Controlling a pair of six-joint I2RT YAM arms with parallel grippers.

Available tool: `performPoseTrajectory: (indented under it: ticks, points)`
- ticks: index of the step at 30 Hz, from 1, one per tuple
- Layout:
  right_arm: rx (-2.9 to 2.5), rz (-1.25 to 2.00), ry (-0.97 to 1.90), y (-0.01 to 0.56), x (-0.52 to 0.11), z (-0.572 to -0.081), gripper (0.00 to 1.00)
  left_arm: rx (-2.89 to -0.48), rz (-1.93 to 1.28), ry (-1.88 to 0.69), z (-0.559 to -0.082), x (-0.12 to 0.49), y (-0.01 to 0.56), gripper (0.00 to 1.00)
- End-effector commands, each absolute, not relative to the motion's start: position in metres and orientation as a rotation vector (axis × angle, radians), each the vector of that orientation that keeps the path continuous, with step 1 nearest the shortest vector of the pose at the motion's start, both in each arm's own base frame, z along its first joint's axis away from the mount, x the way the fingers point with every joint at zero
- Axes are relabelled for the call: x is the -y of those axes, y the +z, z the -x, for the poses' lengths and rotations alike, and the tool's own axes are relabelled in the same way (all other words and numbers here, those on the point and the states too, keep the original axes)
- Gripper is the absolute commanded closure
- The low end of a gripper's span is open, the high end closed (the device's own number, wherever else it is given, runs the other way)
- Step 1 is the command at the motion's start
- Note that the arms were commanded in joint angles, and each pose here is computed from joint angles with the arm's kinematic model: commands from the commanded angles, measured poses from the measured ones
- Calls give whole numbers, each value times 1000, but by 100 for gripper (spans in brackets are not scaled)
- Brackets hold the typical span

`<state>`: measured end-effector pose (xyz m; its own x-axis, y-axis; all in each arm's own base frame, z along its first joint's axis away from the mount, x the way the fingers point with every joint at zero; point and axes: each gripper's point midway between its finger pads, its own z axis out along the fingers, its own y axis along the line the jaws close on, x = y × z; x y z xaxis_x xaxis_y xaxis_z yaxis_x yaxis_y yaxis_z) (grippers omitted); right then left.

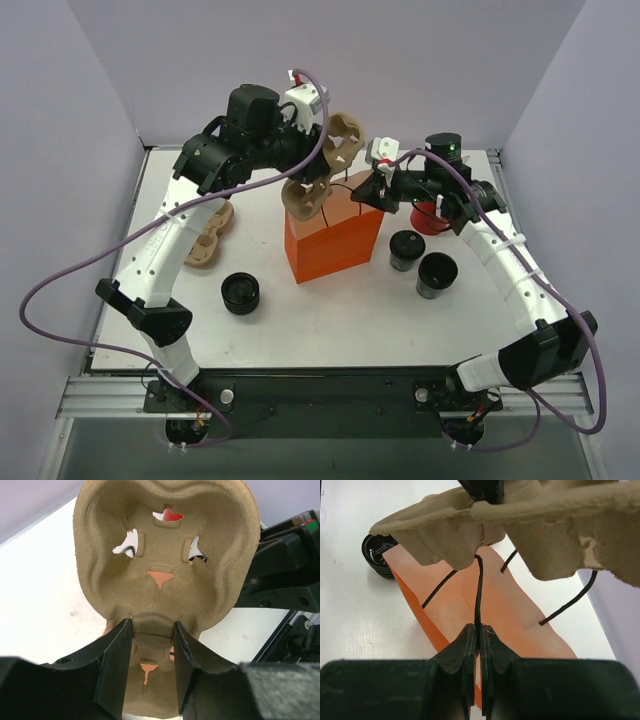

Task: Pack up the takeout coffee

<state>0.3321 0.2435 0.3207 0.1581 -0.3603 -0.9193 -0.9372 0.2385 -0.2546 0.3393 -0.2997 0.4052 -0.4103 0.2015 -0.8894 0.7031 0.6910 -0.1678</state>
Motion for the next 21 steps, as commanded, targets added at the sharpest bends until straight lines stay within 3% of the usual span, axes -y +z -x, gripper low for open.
performPoseTrajectory:
  ticks: [1, 6, 21]
  points:
    - [-1245, 1383, 636, 337, -243, -316, 100, -1897, -722, -686, -346, 306, 413, 75]
    - [-1228, 1389, 618, 333, -238, -312, 100, -1896, -670, -672, -351, 287, 419, 75]
    - [-1152, 1346, 609, 344, -241, -310, 100, -1934, -751, -749, -341, 308, 396, 76]
